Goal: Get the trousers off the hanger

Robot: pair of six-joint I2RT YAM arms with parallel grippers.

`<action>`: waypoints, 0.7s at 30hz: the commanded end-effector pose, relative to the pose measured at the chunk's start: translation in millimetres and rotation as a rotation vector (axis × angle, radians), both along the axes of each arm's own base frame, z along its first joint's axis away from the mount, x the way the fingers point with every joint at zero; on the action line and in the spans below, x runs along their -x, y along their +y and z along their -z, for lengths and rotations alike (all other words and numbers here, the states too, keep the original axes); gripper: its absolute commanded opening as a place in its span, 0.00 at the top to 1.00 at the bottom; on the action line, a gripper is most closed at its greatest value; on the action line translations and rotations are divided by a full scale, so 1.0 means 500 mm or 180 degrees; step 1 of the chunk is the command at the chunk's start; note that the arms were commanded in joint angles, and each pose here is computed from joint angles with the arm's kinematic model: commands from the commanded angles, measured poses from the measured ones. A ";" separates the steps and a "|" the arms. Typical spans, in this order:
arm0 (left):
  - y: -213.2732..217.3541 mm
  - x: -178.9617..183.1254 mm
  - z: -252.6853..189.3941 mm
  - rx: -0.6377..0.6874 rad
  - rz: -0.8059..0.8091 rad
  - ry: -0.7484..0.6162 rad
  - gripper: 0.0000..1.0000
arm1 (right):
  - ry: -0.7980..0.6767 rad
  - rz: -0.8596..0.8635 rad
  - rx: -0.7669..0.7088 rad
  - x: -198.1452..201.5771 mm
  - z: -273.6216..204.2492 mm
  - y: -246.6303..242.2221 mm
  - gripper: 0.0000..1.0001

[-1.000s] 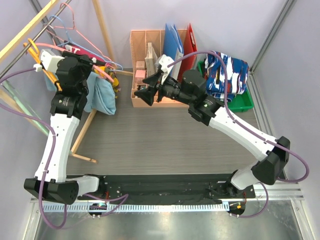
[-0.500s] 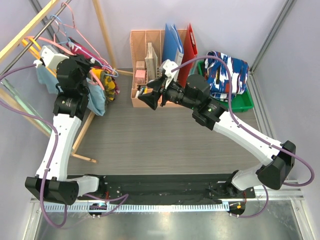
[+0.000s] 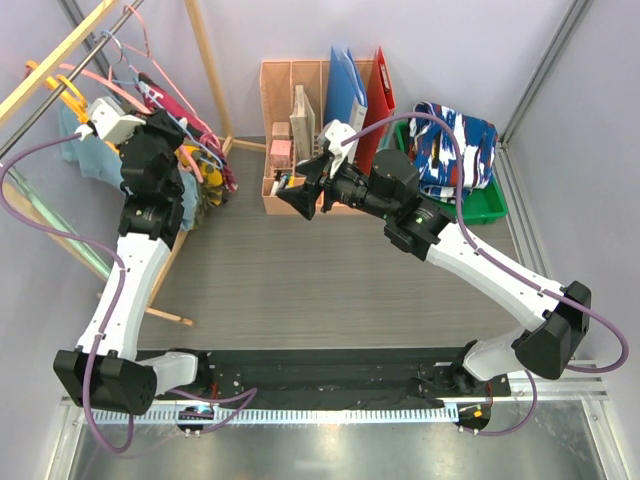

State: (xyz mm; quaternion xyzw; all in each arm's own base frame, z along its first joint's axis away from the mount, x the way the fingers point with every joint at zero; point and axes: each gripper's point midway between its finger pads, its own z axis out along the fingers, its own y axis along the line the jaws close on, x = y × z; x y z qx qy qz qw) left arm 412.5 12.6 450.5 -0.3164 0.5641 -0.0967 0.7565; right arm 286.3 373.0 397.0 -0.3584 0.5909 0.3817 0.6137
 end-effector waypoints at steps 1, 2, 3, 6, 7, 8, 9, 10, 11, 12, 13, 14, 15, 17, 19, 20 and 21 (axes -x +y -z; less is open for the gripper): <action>0.004 0.081 -0.170 -0.0273 -0.0022 -0.1067 1.00 | -0.0154 0.0098 -0.0035 -0.009 -0.024 -0.009 0.28; 0.009 0.084 -0.173 -0.0295 -0.0067 -0.1101 1.00 | -0.0137 0.0103 -0.0018 -0.012 -0.019 -0.007 0.28; 0.010 0.082 -0.174 -0.0318 -0.0078 -0.1110 1.00 | -0.0126 0.0102 -0.0013 -0.013 -0.017 -0.006 0.27; 0.009 0.088 -0.193 -0.0369 -0.0089 -0.1236 1.00 | -0.0122 0.0103 0.0012 -0.013 -0.014 -0.004 0.27; 0.007 0.090 -0.203 -0.0377 -0.0077 -0.1275 1.00 | -0.0128 0.0108 0.0005 -0.014 -0.017 -0.006 0.27; 0.006 0.090 -0.208 -0.0394 -0.0078 -0.1298 1.00 | -0.0124 0.0112 0.0002 -0.014 -0.017 -0.006 0.27; 0.003 0.092 -0.216 -0.0412 -0.0042 -0.1334 1.00 | -0.0129 0.0113 0.0010 -0.014 -0.016 -0.006 0.27; -0.001 0.092 -0.220 -0.0423 -0.0020 -0.1360 1.00 | -0.0133 0.0118 0.0013 -0.015 -0.017 -0.007 0.27; -0.003 0.092 -0.222 -0.0429 -0.0004 -0.1387 1.00 | -0.0133 0.0118 0.0013 -0.015 -0.017 -0.007 0.27; -0.008 0.094 -0.227 -0.0468 0.0041 -0.1434 1.00 | -0.0130 0.0113 0.0016 -0.014 -0.017 -0.007 0.27; -0.010 0.095 -0.230 -0.0491 0.0046 -0.1462 1.00 | -0.0137 0.0108 0.0009 -0.012 -0.019 -0.006 0.27; -0.007 0.098 -0.231 -0.0477 0.0021 -0.1465 1.00 | -0.0129 0.0113 0.0010 -0.013 -0.017 -0.006 0.27; -0.006 0.097 -0.225 -0.0436 0.0024 -0.1437 1.00 | -0.0130 0.0118 0.0016 -0.015 -0.017 -0.007 0.27; -0.002 0.116 -0.233 -0.0405 0.0009 -0.1522 1.00 | -0.0127 0.0113 0.0020 -0.015 -0.015 -0.006 0.27; -0.006 0.120 -0.231 -0.0393 0.0058 -0.1546 1.00 | -0.0104 0.0102 0.0024 -0.015 -0.012 -0.004 0.27; -0.006 0.124 -0.233 -0.0381 0.0064 -0.1552 1.00 | -0.0097 0.0092 0.0026 -0.015 -0.011 -0.003 0.27; -0.005 0.124 -0.227 -0.0355 0.0067 -0.1507 1.00 | -0.0090 0.0082 0.0027 -0.013 -0.010 -0.001 0.27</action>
